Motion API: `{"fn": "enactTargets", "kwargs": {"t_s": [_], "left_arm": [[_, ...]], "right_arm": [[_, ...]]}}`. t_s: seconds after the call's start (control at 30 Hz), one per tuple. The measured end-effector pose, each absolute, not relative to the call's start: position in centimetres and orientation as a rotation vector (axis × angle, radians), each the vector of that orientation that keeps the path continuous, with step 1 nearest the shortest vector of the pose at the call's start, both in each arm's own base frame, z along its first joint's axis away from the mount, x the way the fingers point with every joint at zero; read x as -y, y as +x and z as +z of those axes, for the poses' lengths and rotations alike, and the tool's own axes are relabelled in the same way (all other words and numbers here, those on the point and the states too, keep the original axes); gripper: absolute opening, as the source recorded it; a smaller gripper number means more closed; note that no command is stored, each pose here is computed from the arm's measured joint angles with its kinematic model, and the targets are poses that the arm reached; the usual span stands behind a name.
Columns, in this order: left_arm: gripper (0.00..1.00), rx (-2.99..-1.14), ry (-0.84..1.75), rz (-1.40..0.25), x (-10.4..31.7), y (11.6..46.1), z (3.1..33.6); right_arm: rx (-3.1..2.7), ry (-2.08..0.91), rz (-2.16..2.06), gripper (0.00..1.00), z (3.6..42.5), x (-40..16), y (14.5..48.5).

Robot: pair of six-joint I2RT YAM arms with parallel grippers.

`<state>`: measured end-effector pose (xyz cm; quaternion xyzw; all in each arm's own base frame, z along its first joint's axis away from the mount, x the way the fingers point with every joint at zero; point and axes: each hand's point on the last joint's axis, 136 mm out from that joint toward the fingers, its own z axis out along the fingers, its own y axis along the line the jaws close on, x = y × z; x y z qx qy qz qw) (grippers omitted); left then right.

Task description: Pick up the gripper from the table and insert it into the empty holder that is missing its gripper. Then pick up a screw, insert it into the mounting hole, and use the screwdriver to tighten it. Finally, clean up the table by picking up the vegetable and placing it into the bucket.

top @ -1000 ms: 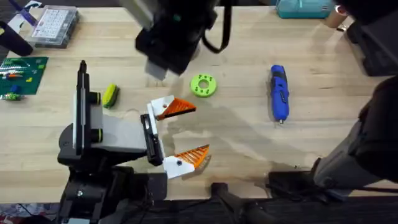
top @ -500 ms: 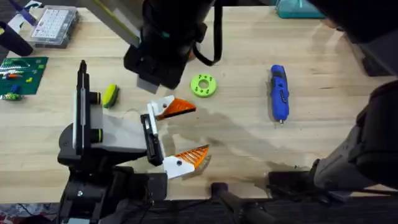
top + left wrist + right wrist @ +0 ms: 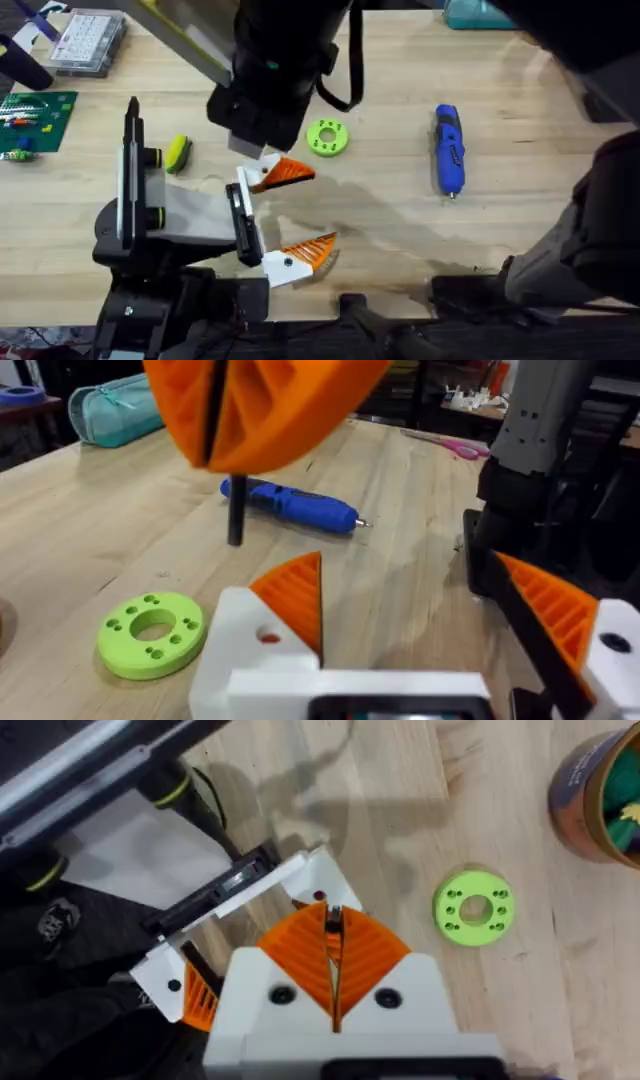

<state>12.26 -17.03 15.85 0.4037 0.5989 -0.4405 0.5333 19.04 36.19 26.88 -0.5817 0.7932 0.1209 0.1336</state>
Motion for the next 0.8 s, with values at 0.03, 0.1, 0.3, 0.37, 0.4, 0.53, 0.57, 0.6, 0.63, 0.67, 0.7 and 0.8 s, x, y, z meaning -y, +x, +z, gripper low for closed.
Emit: {"fn": "enactTargets", "kwargs": {"t_s": [0.03,0.1,0.3,0.37,0.4,0.53,0.57,0.6,0.63,0.67,0.7,0.8], "left_arm": [[0.990,-1.428,0.962,-1.050,17.02,12.26,15.86],[0.990,-1.428,0.962,-1.050,17.02,12.26,15.84],[0.990,-1.428,0.962,-1.050,17.03,12.26,15.85],[0.990,-1.428,0.962,-1.050,17.03,12.26,15.85],[0.990,-1.428,0.962,-1.050,17.03,12.26,15.84],[0.990,-1.428,0.962,-1.050,17.02,12.26,15.84],[0.990,-1.428,0.962,-1.050,17.02,12.27,15.85],[0.990,-1.428,0.962,-1.050,17.02,12.26,15.85],[0.990,-1.428,0.962,-1.050,17.02,12.26,15.84],[0.990,-1.428,0.962,-1.050,17.02,12.26,15.84],[0.990,-1.428,0.962,-1.050,17.02,12.26,15.84],[0.990,-1.428,0.962,-1.050,17.02,12.26,15.84]], "right_arm": [[-2.299,-1.688,0.351,0.007,26.89,-36.23,18.99],[-2.295,-1.694,0.351,0.007,26.88,-36.29,18.87],[-2.280,-1.716,0.353,0.007,26.88,-36.52,18.41],[-2.276,-1.721,0.352,0.007,26.87,-36.55,18.34],[-2.276,-1.722,0.352,0.007,26.82,-36.56,18.33],[-2.291,-1.733,0.343,0.007,26.27,-36.43,18.22],[-2.295,-1.735,0.341,0.007,26.14,-36.39,18.22],[-2.298,-1.736,0.339,0.007,26.05,-36.35,18.20],[-2.299,-1.737,0.339,0.007,26.01,-36.34,18.19],[-2.298,-1.737,0.339,0.007,26.01,-36.36,18.19],[-2.298,-1.737,0.339,0.007,26.02,-36.38,18.20],[-2.297,-1.736,0.340,0.007,26.01,-36.40,18.22]]}}
